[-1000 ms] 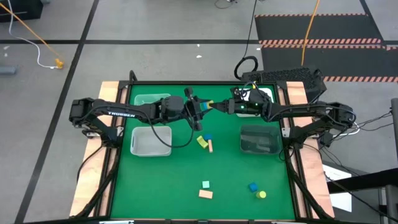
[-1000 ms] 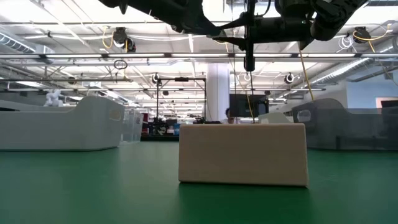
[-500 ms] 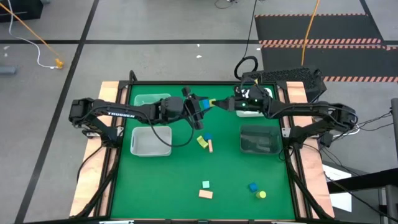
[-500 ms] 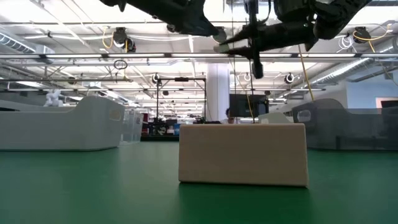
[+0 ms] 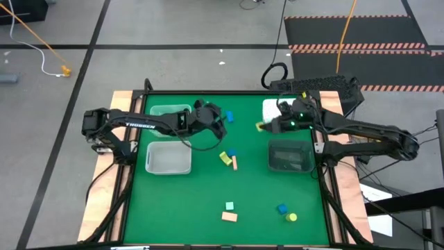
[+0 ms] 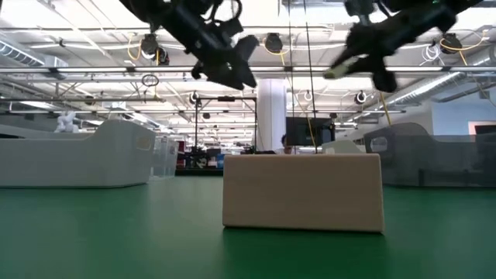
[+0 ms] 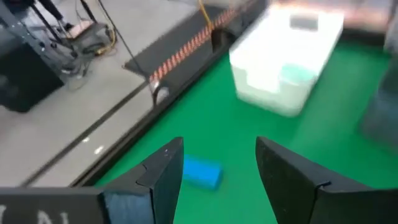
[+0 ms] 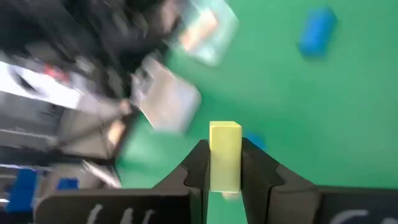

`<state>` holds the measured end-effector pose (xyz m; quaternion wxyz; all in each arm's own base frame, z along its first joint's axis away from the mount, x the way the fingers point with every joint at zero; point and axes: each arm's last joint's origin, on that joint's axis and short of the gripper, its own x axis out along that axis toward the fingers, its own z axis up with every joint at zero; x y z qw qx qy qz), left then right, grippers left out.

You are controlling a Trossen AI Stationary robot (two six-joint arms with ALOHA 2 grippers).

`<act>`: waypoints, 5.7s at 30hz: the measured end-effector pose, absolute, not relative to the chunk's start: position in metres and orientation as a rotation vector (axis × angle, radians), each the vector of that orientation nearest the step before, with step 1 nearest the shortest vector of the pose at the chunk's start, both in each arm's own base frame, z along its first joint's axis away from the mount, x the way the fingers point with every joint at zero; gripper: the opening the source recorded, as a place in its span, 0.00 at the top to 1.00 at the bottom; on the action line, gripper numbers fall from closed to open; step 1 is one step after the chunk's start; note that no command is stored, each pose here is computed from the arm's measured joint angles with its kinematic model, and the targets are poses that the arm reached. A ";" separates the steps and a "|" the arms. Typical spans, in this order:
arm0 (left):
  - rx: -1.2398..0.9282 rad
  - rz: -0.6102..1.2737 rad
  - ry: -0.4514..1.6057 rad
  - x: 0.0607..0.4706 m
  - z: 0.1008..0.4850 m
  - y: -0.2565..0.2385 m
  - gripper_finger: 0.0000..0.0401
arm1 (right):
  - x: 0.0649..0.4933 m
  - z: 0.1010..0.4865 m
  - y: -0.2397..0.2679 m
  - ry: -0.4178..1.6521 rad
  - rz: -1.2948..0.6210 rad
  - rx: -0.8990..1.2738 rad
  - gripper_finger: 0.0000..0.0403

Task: Sort & place blocks by color
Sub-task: Put the top yellow block into the black transparent bin, then put the top blue block into the gray bin

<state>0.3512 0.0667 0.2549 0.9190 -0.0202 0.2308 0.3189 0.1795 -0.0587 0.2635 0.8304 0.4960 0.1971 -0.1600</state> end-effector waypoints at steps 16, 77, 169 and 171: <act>-0.214 0.669 0.558 0.379 0.174 0.104 0.50 | 0.139 0.237 -0.019 0.920 -0.501 1.191 0.90; -0.940 0.793 0.425 0.397 0.236 0.136 0.50 | 0.177 0.253 -0.022 0.635 -0.286 1.090 0.32; -0.547 0.933 0.870 0.427 0.267 0.124 0.78 | 0.182 0.260 -0.022 0.550 -0.239 1.084 0.32; -0.525 0.922 0.809 0.421 0.290 0.108 0.84 | 0.182 0.260 -0.022 0.549 -0.238 1.083 0.32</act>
